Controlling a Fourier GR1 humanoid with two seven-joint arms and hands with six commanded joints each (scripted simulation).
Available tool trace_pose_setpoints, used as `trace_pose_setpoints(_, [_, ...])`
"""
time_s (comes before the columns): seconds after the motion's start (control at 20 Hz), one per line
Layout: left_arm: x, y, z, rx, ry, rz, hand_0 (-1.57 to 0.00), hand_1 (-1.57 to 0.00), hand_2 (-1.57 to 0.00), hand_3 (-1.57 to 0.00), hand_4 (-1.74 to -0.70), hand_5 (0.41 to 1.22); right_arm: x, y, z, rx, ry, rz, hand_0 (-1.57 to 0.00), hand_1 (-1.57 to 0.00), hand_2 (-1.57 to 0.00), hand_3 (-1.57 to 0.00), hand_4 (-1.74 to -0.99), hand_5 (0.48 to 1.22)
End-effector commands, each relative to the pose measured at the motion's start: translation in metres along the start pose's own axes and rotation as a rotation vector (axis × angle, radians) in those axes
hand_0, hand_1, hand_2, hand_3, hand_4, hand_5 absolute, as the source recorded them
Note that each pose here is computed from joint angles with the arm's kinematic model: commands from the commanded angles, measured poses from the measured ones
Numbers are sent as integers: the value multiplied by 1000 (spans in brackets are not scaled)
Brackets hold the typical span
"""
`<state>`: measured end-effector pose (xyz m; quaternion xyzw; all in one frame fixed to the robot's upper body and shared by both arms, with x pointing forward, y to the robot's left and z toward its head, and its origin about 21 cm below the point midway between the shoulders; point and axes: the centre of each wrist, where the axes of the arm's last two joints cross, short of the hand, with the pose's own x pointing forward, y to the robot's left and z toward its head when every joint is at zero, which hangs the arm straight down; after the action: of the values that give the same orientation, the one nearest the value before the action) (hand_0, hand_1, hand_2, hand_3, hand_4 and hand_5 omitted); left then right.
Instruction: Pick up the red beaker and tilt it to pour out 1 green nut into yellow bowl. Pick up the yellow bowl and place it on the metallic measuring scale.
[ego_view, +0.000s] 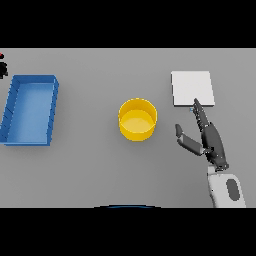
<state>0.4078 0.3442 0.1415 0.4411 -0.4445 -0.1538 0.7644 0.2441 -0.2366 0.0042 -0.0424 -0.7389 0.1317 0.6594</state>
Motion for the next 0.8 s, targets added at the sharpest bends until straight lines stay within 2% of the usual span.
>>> trace_pose_setpoints(0.0, [-5,-4,0,4,19,7,-1571,-1571,-1571,-1326,-1738,1190,-1,-1,-1,1,8,-10,1,1,1,1,-1332,723])
trace_pose_setpoints(0.05, [-10,-8,1,6,27,17,-1571,-1571,-1571,-1319,-1737,1146,1,2,0,4,-5,-12,1,1,1,1,-1335,725])
trace_pose_setpoints(0.1, [-13,-14,7,-1,12,25,-1571,-1571,-1571,-1369,-1682,1106,0,0,-1,1,8,-10,1,1,1,1,-1336,727])
trace_pose_setpoints(0.2, [-18,-16,14,-22,5,28,-1571,-1571,-1571,-1442,-1588,962,-2,-1,-1,0,3,3,1,1,1,1,-1326,728])
trace_pose_setpoints(0.25, [-21,-17,18,-32,-4,32,-1571,-1571,-1571,-1273,-1502,896,-1,3,1,3,-6,-1,1,1,1,1,-1326,730])
trace_pose_setpoints(0.35, [-24,-18,23,-81,-6,15,-1571,-1571,-1571,-935,-1253,810,1,3,-4,3,-1,2,1,1,1,1,-1327,730])
trace_pose_setpoints(0.4, [-24,-18,25,-125,-29,31,-1571,-1520,-1410,-852,-1135,779,0,0,-3,-2,3,-2,1,1,1,1,-1325,731])
trace_pose_setpoints(0.45, [-21,-18,30,-166,-41,51,-1437,-1291,-1163,-715,-1046,757,-2,3,-3,0,8,8,1,1,1,1,-1320,731])
trace_pose_setpoints(0.55, [-16,-11,36,-221,-71,64,-982,-830,-747,-464,-922,716,-1,1,-1,-3,-2,0,1,1,1,1,-1321,727])
trace_pose_setpoints(0.65, [-19,-6,37,-249,-75,29,-628,-531,-478,-297,-851,688,4,3,-5,0,-5,2,1,1,1,1,-1321,725])
trace_pose_setpoints(0.75, [-22,-9,37,-269,-63,-27,-402,-340,-305,-189,-807,667,0,2,3,2,-7,3,1,1,1,1,-1316,724])
